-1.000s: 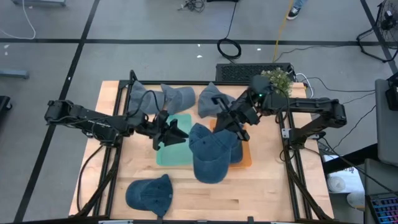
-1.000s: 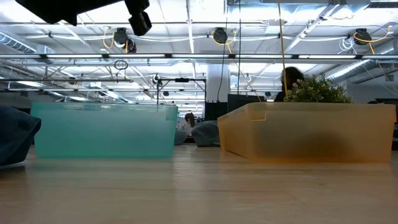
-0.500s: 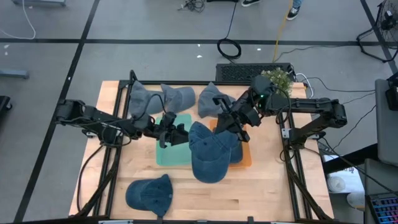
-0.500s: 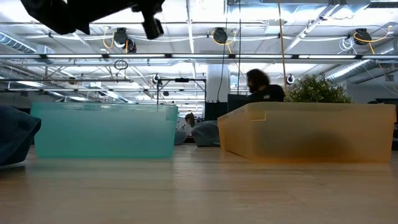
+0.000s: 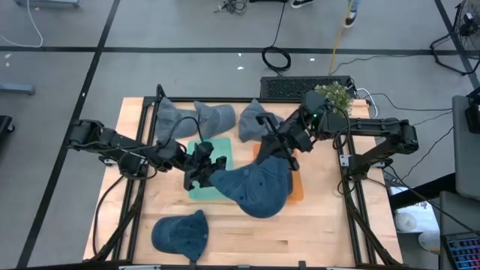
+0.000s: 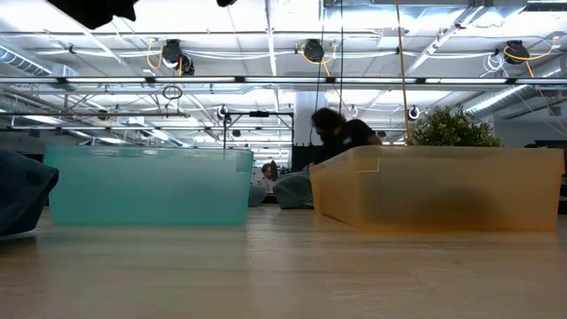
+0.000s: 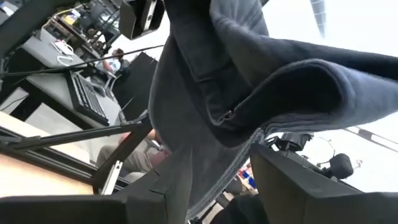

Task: Pick & Place hat
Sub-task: Put the right blue cap into the orange bin

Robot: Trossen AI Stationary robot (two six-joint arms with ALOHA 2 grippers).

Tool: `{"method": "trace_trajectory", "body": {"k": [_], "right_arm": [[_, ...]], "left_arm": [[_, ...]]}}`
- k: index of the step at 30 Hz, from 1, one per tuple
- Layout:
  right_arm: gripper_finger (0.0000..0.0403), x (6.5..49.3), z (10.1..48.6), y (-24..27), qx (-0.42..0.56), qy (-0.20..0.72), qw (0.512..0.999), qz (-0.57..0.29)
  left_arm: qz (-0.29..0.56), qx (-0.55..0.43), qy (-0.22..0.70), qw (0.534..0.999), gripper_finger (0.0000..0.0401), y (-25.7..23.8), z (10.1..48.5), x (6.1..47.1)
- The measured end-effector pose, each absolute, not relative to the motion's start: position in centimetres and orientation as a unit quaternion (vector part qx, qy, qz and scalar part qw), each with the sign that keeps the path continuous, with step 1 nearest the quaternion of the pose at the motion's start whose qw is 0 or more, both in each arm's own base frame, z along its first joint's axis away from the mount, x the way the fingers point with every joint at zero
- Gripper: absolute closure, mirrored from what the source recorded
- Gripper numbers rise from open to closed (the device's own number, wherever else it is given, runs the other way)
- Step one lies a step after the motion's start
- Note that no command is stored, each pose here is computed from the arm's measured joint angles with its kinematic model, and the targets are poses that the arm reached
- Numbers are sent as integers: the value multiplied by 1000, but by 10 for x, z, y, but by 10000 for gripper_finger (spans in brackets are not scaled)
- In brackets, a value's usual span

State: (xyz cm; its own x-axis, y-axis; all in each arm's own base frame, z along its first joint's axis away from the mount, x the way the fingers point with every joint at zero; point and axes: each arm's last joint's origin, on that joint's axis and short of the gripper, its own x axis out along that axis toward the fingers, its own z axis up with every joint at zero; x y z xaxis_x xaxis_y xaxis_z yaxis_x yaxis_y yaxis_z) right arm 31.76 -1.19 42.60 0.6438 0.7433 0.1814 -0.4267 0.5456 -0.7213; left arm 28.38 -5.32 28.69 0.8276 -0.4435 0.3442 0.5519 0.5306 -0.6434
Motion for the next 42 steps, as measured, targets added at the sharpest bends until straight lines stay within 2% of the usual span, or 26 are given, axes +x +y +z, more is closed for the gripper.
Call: {"method": "trace_trajectory", "body": {"k": [10,27,34,42], "right_arm": [[403,319,426,-13,-338,-241,850,324],[403,321,426,-15,-350,-231,866,273],[403,322,426,-17,-356,-225,873,247],[403,326,426,-11,-393,-204,886,138]], "left_arm": [[-300,-375,-82,874,231,-60,289,281],[-384,-325,-106,858,231,-72,299,272],[-386,-321,-103,859,231,-72,298,272],[-382,-297,-114,868,231,-72,298,272]]}}
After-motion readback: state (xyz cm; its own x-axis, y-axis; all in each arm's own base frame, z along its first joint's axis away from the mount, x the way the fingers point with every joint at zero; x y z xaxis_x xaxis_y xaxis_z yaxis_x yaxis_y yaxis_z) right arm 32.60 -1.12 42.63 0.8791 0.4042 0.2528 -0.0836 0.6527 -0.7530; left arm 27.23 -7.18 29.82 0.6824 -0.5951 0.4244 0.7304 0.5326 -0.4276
